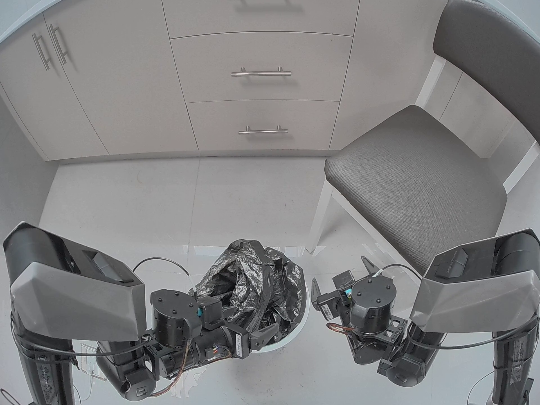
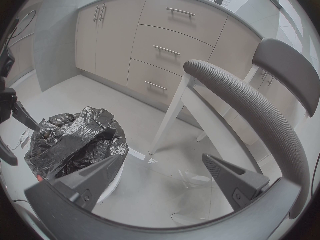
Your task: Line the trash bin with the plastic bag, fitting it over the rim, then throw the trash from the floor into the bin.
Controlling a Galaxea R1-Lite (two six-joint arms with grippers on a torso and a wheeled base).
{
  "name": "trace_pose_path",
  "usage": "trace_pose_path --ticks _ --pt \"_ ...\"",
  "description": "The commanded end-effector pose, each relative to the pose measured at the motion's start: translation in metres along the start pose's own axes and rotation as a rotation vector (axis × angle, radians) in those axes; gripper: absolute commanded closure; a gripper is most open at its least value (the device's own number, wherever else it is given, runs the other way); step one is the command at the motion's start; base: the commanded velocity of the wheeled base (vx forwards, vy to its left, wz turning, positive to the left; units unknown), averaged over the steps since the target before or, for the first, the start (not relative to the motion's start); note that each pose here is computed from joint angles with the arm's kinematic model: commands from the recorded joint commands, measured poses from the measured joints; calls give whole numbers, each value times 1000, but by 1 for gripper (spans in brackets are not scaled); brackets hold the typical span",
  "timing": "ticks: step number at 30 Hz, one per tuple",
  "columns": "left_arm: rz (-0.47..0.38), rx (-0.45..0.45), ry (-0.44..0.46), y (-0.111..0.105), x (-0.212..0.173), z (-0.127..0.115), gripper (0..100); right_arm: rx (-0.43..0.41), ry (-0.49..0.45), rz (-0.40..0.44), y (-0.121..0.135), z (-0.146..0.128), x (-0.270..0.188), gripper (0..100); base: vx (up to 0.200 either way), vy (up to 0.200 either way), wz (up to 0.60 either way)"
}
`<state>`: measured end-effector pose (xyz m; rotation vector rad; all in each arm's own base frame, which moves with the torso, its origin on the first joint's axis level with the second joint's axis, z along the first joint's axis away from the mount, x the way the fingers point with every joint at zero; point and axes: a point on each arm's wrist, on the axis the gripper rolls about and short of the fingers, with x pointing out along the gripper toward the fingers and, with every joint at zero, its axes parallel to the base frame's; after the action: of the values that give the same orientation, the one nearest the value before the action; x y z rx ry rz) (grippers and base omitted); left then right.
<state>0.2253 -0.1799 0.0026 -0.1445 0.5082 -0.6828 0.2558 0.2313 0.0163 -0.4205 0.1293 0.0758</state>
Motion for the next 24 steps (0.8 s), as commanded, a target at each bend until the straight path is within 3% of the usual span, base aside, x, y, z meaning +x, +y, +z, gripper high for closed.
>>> trace_pose_path --ticks 1,6,16,19,24 --pt "20 24 52 8 12 -16 0 10 -10 -5 0 1 1 0 0 0 0" --pt "29 124 84 13 26 -28 0 9 -9 -3 1 0 0 0 0 0 0" --pt "35 127 95 15 23 -30 0 -4 7 0 0 -5 -2 0 0 0 0" --pt "46 122 73 18 21 -23 0 -1 7 -2 -1 -4 -2 0 0 0 0" --pt "65 119 -43 16 3 9 0 -2 8 -2 -1 -5 -2 0 0 0 0"
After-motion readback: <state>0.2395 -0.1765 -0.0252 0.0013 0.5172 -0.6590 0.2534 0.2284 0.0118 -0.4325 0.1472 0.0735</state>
